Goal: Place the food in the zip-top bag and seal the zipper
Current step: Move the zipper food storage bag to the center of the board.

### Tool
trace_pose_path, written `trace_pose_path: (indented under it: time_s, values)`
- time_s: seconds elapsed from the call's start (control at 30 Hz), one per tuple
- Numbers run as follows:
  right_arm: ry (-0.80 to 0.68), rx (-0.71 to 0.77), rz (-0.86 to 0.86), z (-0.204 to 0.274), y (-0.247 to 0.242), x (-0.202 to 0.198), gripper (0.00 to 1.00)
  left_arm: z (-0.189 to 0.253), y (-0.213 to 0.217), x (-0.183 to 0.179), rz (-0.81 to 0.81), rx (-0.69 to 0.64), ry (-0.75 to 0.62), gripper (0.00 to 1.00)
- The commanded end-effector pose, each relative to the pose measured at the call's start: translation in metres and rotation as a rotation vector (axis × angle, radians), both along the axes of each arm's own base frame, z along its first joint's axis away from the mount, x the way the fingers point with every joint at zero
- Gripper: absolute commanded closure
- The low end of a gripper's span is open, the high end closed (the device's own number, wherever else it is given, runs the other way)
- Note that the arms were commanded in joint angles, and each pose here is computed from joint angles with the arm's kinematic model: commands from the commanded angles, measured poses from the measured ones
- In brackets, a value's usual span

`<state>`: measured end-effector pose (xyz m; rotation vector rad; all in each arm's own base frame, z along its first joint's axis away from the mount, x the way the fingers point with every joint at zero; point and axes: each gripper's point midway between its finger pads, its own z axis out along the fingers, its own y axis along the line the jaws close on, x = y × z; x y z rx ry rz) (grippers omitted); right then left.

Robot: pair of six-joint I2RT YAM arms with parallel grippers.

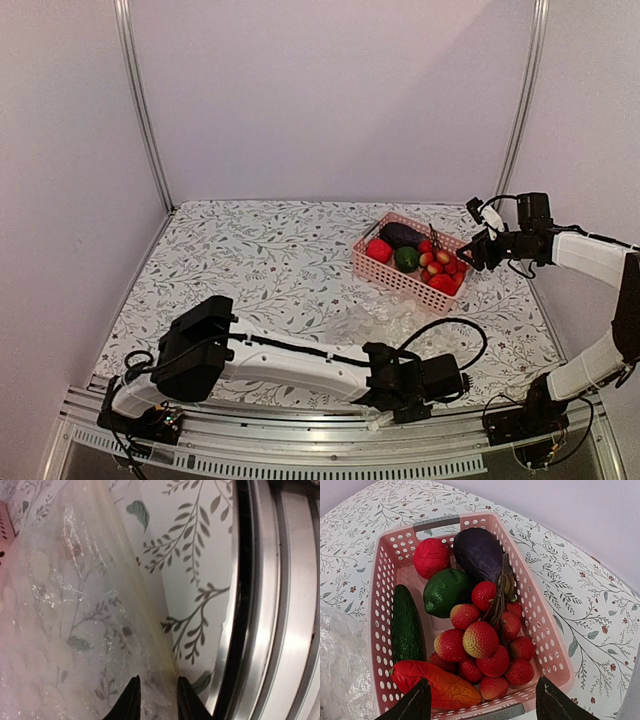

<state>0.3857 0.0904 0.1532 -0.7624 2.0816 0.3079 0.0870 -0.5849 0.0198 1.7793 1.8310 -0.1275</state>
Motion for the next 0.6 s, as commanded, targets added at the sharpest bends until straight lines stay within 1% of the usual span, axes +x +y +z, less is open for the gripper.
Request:
trace_pose_path:
  time_s: [0.0, 0.13, 0.23, 0.3, 0.37, 0.43, 0.5, 0.57]
  values:
    - [-0.015, 0.024, 0.024, 0.01, 0.005, 0.0, 0.3, 0.014, 0.054, 0.055, 0.198, -0.017, 0.044, 0.75]
    - [0.009, 0.034, 0.034, 0.005, 0.007, 0.0, 0.3, 0.019, 0.097, 0.087, 0.311, -0.052, 0.1, 0.76]
    - [0.027, 0.046, 0.04, 0.002, 0.009, 0.0, 0.31, 0.025, 0.124, 0.11, 0.382, -0.101, 0.128, 0.77]
    - [0.035, 0.05, 0.041, 0.0, 0.01, 0.0, 0.31, 0.03, 0.144, 0.127, 0.432, -0.116, 0.121, 0.74]
    - [0.037, 0.05, 0.04, 0.0, 0.009, -0.001, 0.31, 0.041, 0.153, 0.136, 0.44, -0.13, 0.101, 0.62]
    - [0.035, 0.052, 0.042, 0.0, 0.01, -0.001, 0.31, 0.058, 0.153, 0.134, 0.417, -0.155, 0.07, 0.48]
    - [0.034, 0.054, 0.044, 0.001, 0.01, -0.001, 0.31, 0.071, 0.147, 0.127, 0.403, -0.175, 0.031, 0.4]
    - [0.041, 0.054, 0.044, -0.001, 0.01, -0.002, 0.31, 0.075, 0.142, 0.124, 0.422, -0.181, -0.009, 0.33]
